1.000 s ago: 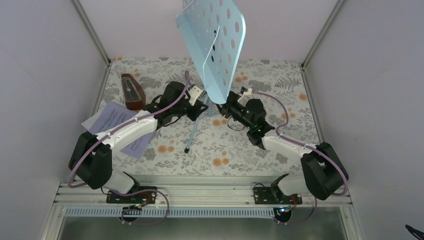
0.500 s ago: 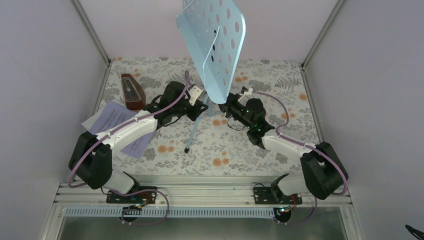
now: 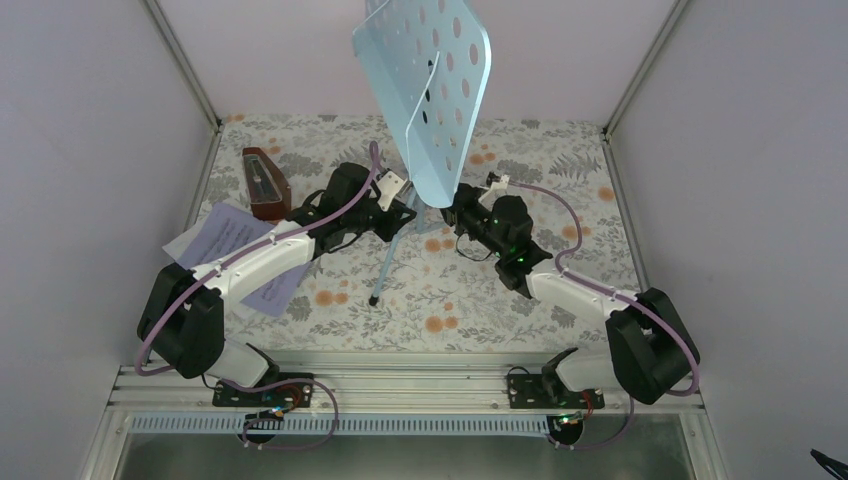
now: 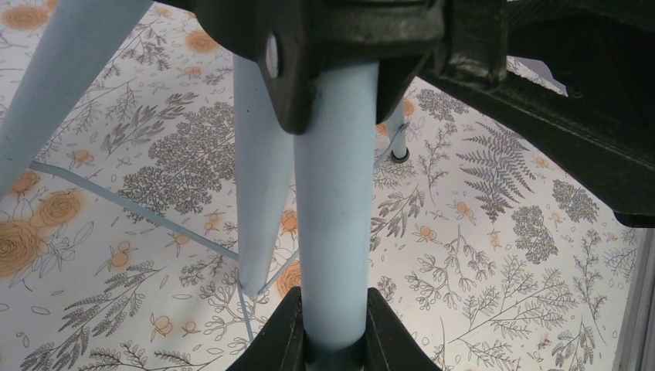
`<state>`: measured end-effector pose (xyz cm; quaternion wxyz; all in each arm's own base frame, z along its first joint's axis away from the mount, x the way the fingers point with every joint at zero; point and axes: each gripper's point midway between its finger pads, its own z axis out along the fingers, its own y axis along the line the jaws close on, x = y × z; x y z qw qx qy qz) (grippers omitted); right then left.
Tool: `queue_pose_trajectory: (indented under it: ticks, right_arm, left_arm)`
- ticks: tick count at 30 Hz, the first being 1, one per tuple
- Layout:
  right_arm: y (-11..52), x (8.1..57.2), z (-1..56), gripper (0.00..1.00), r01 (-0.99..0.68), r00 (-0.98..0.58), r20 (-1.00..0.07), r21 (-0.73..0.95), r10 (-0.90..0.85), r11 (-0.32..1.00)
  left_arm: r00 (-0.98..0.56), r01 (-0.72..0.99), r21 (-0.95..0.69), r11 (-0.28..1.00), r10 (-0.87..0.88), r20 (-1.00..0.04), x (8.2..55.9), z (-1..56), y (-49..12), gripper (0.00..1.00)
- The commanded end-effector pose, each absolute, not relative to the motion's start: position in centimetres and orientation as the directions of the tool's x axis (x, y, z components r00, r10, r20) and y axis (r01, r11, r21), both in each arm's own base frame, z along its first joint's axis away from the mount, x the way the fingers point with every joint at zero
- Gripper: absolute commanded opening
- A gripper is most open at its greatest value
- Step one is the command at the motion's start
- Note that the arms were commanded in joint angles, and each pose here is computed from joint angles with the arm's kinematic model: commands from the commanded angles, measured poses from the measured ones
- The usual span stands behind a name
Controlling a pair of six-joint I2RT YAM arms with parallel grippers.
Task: Pack up the instrument practice props
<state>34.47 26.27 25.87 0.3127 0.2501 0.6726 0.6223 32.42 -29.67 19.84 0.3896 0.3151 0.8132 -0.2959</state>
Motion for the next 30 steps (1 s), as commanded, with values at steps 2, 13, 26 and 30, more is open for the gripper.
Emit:
queue_pose_trajectory:
  ticks: [2, 13, 26, 30]
  right_arm:
    - [25.9, 35.3, 27.3, 0.22, -0.101, -0.647, -0.154, 0.988, 0.747, 0.116]
    - [26.6, 35.4, 27.9, 0.1, -0.14, -0.662, -0.202, 0.979, 0.722, 0.145]
    - [27.6, 34.9, 29.3, 0.04, -0.427, -0.571, -0.618, 0.786, 0.54, 0.448]
    - [28.9, 34.2, 28.9, 0.04, -0.577, -0.46, -0.822, 0.564, 0.336, 0.591]
  left_arm:
    - [-0.481, 0.748, -0.213, 0.629, 0.291, -0.827, 32.8, 20.3, -29.8, 0.02]
    - [-0.48, 0.748, -0.213, 0.628, 0.29, -0.828, 32.8, 20.3, -29.8, 0.02]
    - [-0.482, 0.748, -0.213, 0.629, 0.293, -0.826, 32.8, 20.2, -29.8, 0.02]
    - [-0.483, 0.747, -0.213, 0.63, 0.293, -0.826, 32.8, 20.1, -29.8, 0.02]
